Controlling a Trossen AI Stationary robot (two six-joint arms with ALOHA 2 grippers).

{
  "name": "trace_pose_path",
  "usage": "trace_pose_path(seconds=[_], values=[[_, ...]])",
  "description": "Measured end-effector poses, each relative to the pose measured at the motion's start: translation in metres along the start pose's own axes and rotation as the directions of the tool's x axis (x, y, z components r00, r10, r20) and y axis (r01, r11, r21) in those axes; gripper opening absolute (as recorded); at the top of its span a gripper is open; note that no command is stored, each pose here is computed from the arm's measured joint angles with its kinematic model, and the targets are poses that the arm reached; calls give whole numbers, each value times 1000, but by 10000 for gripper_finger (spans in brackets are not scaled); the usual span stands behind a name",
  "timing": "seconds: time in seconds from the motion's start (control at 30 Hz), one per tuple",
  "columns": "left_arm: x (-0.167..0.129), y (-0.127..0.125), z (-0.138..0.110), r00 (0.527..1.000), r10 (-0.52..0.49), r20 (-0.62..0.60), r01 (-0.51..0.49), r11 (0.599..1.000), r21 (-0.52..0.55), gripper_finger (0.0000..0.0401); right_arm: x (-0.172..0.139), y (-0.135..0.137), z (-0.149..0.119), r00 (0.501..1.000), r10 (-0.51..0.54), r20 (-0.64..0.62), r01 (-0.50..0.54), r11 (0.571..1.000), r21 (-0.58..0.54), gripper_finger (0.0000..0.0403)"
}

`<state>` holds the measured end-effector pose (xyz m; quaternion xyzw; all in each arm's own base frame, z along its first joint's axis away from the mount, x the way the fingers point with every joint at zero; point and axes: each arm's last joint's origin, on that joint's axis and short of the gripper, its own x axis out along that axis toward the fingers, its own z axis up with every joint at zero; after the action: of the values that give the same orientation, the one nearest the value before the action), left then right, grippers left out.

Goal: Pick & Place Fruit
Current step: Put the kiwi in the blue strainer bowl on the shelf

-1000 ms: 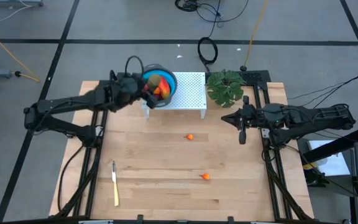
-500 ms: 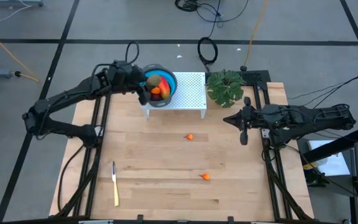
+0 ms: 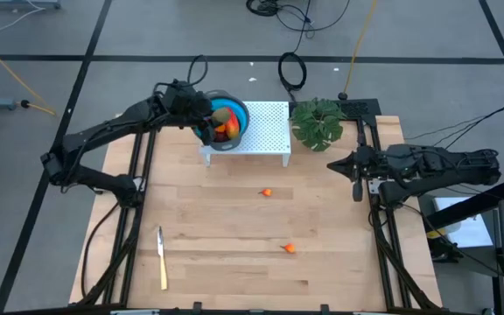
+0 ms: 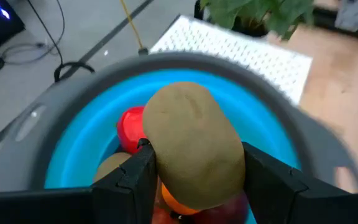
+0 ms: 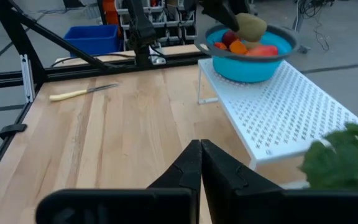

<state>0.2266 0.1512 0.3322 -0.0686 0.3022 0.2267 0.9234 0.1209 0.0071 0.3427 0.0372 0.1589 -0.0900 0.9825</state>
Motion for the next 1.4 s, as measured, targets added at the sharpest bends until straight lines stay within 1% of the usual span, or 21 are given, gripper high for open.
trace_pose_path(seconds=[0.07, 0.17, 0.27, 0.5, 0.67, 0.73, 0.87, 1.03, 1.27, 1.4], values=[[6, 2, -1, 1000, 4, -18, -3, 1000, 5, 191, -6, -2, -3, 1000, -2, -9, 2, 1000, 11, 4], [7, 6, -2, 1000, 10, -18, -10, 1000, 1, 191, -13, -5, -9, 1000, 1, 14, -2, 1000, 25, 4], [7, 8, -2, 1000, 14, -17, -14, 1000, -3, 191, -15, -8, -21, 999, 7, 53, -9, 999, 37, 4], [6, 13, -2, 1000, 16, -12, -16, 1000, -15, 191, -13, -13, -63, 987, 21, 158, -33, 997, 74, 4], [6, 18, -2, 1000, 25, -11, -26, 1000, -18, 191, -12, -16, -85, 976, 26, 217, -46, 995, 89, 4], [5, 21, -3, 999, 47, -12, -47, 999, -25, 191, -11, -17, -91, 972, 27, 232, -50, 994, 93, 4], [4, 29, -2, 996, 94, -2, -94, 995, -40, 191, -11, -18, -99, 968, 29, 249, -54, 994, 97, 4], [4, 32, 0, 994, 103, 24, -102, 993, -56, 191, -9, -17, -101, 960, 31, 279, -62, 993, 104, 4], [22, 34, -5, 995, 96, -30, -97, 994, -46, 191, -8, -17, -101, 959, 31, 282, -63, 993, 105, 4], [25, 36, -6, 991, 128, -44, -130, 990, -45, 191, -8, -17, -101, 959, 31, 282, -71, 989, 133, 4]])
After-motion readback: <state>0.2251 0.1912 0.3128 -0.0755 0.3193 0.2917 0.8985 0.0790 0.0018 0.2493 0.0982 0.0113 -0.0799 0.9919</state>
